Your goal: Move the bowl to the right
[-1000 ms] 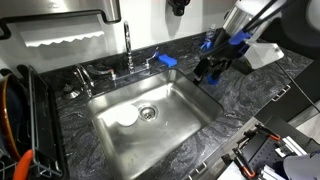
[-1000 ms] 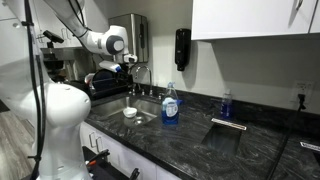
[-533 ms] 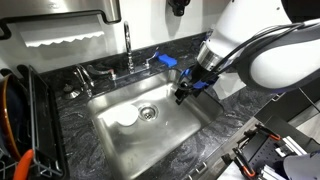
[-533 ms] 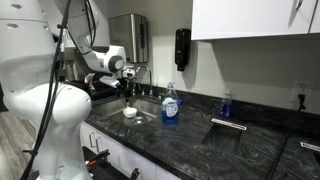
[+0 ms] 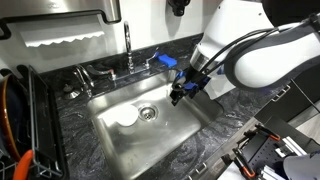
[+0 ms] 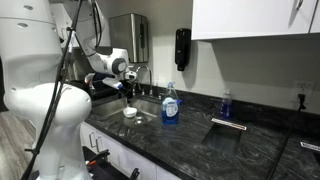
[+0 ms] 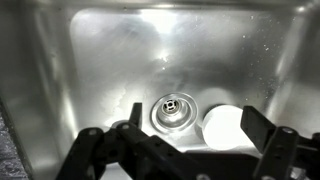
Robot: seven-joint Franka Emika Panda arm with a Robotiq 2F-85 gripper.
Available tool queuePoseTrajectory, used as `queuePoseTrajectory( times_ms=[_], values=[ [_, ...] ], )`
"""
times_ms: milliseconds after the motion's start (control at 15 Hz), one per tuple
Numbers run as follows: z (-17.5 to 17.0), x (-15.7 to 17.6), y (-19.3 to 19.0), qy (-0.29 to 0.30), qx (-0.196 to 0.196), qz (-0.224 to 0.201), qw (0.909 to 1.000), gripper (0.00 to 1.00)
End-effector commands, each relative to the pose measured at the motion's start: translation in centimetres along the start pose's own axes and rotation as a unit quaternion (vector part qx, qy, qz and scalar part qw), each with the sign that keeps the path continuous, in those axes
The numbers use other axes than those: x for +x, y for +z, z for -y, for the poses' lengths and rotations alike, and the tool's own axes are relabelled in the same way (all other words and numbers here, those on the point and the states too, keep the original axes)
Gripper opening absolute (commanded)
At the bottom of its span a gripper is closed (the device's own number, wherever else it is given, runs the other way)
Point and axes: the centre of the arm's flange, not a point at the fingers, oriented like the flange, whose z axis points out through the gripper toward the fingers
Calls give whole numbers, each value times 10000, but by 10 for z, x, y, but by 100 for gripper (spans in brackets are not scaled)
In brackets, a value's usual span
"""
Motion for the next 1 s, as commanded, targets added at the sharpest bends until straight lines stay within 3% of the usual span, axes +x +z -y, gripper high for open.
queuePoseTrajectory(
  times_ms=[0,533,933],
  values=[
    [1,6,5,-177,103,-67,9998,100],
    [23,45,35,-769,288,-111,9966,100],
    [41,77,70,-618,404,126,9972,100]
  ],
)
